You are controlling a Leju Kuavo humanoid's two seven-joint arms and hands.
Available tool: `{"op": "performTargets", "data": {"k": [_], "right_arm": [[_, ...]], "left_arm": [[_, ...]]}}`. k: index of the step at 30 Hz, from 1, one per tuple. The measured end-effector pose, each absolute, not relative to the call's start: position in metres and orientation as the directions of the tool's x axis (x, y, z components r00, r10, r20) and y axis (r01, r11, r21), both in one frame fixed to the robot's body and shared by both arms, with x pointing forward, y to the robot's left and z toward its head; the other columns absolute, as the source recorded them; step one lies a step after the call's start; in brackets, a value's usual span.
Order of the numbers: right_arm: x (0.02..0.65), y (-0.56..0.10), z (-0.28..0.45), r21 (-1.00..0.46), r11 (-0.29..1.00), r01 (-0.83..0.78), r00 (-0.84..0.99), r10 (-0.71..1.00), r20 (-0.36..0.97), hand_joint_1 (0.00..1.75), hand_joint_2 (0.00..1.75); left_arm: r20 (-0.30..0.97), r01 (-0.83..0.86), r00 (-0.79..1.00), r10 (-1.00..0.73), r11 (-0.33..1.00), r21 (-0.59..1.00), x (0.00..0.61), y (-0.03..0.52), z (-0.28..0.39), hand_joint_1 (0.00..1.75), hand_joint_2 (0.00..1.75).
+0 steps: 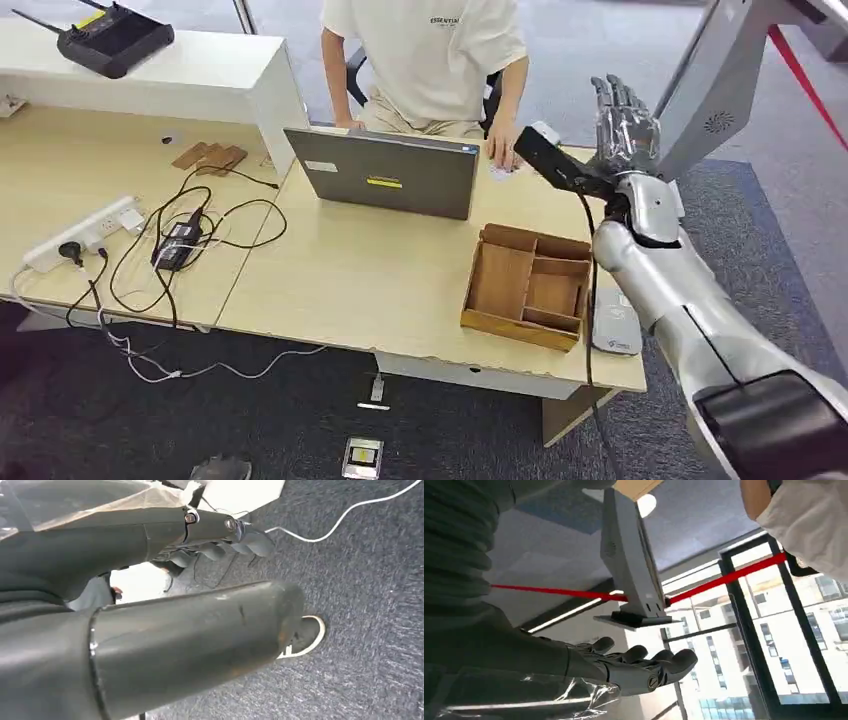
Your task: Pass the card to the sensor for recognition and then transmit it.
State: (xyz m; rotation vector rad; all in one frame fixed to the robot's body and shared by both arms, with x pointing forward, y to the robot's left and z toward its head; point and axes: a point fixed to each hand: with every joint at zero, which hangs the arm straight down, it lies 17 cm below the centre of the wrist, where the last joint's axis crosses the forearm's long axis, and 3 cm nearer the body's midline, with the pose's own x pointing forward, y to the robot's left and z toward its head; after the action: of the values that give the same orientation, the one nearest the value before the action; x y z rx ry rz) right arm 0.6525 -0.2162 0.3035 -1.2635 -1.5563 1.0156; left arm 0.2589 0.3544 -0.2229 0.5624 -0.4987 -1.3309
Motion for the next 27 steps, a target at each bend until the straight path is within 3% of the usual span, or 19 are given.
{"op": "performTargets", "data": {"k": [13, 27], "right_arm": [[0.567, -0.214, 0.192, -0.867, 0.486, 0.11, -0.13, 0.872, 0.472, 0.0, 1.75], [0.495, -0.227, 0.146, -0.84, 0.539, 0.054, -0.107, 0.84, 0.532, 0.0, 1.75]], "left_arm": [[0.008, 0.746, 0.252, -0.968, 0.2, 0.635, 0.227, 0.377, -0.232, 0.0, 0.0], [-0.008, 0.739, 0.27, -0.963, 0.202, 0.642, 0.223, 0.386, -0.232, 0.0, 0.0]]}}
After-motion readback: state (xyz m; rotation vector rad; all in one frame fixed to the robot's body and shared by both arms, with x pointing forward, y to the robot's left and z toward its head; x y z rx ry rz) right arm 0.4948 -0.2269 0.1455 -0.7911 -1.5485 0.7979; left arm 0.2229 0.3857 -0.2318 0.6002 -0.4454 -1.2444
